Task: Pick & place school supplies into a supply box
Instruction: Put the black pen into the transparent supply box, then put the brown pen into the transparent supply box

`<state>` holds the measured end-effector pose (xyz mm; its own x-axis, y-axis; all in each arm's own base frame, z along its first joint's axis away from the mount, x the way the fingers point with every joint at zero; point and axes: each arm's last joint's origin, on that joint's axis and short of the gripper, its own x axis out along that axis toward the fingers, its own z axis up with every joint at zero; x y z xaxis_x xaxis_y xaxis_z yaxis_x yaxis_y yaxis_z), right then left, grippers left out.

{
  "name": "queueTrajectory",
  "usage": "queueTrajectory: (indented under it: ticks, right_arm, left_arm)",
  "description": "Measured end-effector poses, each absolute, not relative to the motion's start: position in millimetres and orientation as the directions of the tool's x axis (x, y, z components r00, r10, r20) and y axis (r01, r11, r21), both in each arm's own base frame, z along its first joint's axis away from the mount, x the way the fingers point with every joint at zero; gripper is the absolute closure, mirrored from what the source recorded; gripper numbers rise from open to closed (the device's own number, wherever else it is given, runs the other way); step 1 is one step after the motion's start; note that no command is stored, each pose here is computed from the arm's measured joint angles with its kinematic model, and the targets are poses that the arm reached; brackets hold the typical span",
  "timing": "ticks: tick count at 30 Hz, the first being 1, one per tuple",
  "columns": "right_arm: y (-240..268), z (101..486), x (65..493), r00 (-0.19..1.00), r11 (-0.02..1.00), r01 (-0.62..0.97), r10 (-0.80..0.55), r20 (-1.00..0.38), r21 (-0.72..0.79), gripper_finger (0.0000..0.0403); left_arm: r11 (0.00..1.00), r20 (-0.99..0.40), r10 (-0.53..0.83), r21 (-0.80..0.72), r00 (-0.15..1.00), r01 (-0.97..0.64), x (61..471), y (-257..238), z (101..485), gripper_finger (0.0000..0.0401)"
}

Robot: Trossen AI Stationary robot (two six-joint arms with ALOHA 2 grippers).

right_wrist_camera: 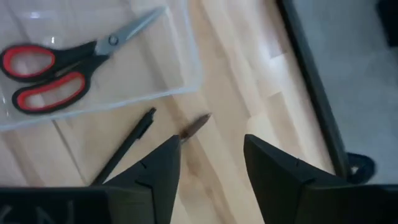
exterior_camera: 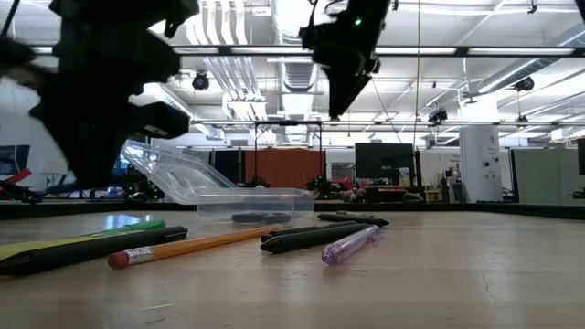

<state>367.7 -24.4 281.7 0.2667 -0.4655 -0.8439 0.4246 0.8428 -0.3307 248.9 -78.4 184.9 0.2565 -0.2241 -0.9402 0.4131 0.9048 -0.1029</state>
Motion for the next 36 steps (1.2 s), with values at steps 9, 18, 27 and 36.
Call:
queueTrajectory:
  ticks: [9,18,27,36]
  right_arm:
    - [-25,300,318,0.423,0.814,0.546,-0.473,-0.773,-0.200,0.0262]
    - [-24,290,281,0.477,0.744,0.666,-0.474,-0.740,-0.047,0.0264]
    - [-23,254,269,0.393,0.652,0.758,-0.467,-0.792,-0.009,0.0264]
    - [-35,197,292,0.271,0.581,0.813,-0.329,-0.905,0.032,0.0264]
  left_arm:
    - [0.824,-0.762,-0.149,-0.448,0.630,-0.346,273,-45,232,0.0388]
    - [0.451,-0.590,0.172,-0.665,0.789,-0.595,300,18,239,0.0384]
    - [0.286,-0.697,0.221,-0.623,0.682,-0.728,312,48,200,0.0360]
    - [0.264,-0.759,0.189,-0.572,0.623,-0.777,315,49,179,0.0296]
